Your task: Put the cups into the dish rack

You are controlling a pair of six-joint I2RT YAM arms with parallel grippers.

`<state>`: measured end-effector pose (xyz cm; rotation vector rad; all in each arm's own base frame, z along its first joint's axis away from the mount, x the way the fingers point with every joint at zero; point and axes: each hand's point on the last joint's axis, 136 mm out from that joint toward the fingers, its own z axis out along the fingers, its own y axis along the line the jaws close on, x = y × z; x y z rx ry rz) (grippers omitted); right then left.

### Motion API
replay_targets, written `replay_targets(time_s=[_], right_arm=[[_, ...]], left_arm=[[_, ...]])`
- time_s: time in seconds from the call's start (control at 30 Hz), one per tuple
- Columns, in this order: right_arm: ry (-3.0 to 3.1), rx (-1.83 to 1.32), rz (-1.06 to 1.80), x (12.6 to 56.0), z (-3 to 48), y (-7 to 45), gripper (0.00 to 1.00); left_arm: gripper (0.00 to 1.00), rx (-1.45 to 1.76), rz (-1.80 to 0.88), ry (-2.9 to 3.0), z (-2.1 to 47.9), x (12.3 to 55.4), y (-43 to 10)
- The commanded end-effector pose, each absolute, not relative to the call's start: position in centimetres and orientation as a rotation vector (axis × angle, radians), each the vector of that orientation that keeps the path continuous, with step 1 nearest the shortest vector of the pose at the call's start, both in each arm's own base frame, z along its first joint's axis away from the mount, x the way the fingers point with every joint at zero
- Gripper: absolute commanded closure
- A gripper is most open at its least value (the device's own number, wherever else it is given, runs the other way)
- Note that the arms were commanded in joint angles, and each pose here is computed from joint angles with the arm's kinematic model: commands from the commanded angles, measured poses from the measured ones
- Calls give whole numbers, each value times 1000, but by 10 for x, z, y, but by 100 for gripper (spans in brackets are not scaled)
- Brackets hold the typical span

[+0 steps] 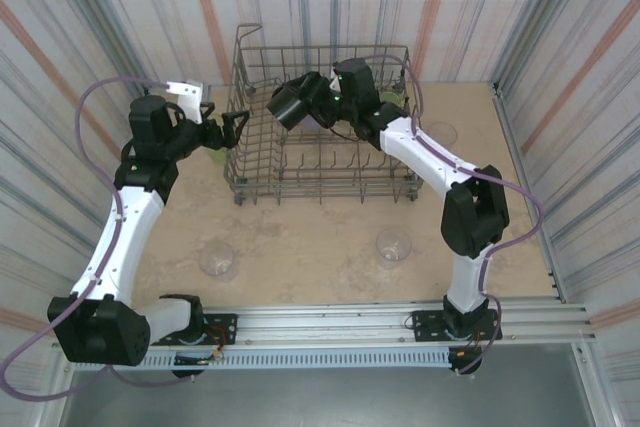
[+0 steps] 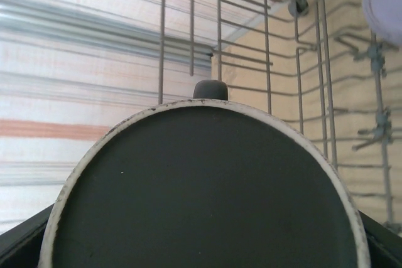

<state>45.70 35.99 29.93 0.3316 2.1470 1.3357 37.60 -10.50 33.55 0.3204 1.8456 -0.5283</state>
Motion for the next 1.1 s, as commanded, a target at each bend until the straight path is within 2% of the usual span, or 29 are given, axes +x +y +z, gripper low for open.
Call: replay_targets(time_s=[0.0, 0.23, 0.47, 0.73, 1.07], right_arm=[[2032, 48, 1177, 449, 351, 351, 100], [1999, -193, 918, 457, 343, 352, 100], [1921, -431, 689, 457, 329, 371, 100], [1855, -529, 605, 469, 319, 389, 100], [1801, -621, 503, 479, 305, 403, 100]], left_arm=[[1, 234, -408, 1870, 336, 379, -82], [1, 63, -266, 1927, 327, 387, -50], [1, -35, -237, 1938, 319, 392, -28], [1, -106, -254, 1945, 315, 397, -11], [1, -101, -310, 1940, 314, 400, -14]])
